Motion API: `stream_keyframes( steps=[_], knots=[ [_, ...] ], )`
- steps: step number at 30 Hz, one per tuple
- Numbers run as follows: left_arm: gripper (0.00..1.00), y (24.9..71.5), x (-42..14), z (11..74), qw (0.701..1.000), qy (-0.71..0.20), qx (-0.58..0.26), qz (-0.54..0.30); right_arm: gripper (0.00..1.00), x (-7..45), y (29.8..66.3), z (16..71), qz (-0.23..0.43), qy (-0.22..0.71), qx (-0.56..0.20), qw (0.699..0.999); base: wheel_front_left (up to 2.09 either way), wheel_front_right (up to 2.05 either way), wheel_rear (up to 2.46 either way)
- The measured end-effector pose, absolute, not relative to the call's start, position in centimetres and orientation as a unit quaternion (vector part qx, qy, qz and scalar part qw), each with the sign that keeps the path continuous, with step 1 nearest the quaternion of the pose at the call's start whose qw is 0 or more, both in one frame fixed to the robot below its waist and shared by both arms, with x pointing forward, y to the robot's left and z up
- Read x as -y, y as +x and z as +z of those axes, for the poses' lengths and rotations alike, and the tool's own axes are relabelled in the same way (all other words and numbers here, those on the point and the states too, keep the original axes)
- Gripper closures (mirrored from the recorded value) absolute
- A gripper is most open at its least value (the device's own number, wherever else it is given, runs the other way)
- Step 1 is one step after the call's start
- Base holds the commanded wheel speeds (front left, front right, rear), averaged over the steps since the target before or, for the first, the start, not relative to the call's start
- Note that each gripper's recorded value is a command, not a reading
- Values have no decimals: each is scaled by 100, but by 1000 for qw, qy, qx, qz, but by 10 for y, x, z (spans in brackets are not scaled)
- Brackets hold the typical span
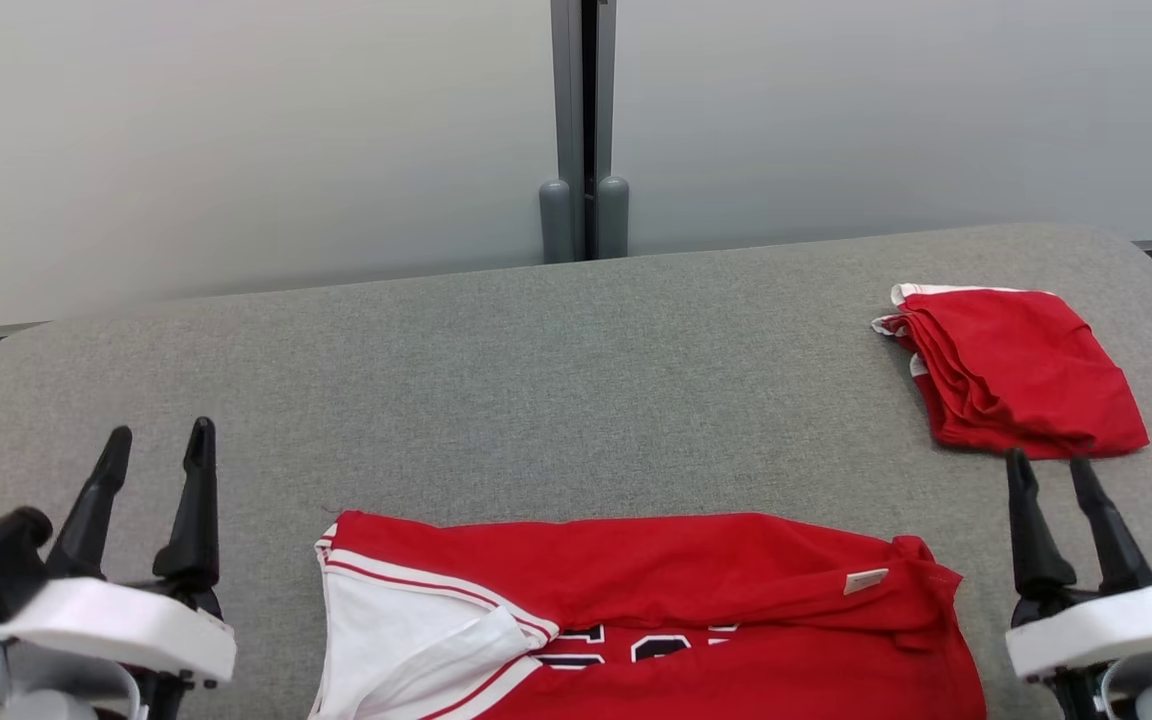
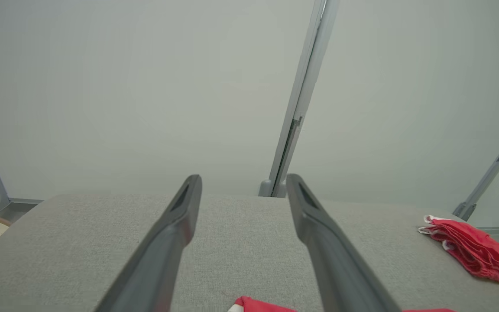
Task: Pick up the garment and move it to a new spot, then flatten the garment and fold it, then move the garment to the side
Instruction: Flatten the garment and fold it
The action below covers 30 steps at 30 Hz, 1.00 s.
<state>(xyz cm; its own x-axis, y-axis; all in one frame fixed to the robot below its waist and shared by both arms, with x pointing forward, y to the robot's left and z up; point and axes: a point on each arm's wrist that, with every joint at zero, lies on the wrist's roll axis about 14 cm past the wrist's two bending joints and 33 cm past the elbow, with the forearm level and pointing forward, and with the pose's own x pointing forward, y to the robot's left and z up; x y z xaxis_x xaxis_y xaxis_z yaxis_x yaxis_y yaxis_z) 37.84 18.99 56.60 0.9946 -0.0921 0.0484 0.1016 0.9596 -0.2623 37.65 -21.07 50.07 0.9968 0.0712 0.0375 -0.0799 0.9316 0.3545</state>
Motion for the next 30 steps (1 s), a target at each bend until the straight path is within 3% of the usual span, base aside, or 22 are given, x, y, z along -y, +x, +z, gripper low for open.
stream_keyframes(
  steps=[14,20,30],
  knots=[
    [0,361,-181,539,985,-164,20,-40,0,194,362,454,36,177,-98,979,0,0,0],
    [0,359,-178,532,985,-165,15,-42,0,187,351,413,31,181,-209,960,0,0,0],
    [0,359,-180,524,985,-166,2,-37,0,189,339,370,-2,210,-295,932,0,0,0]
  ],
)
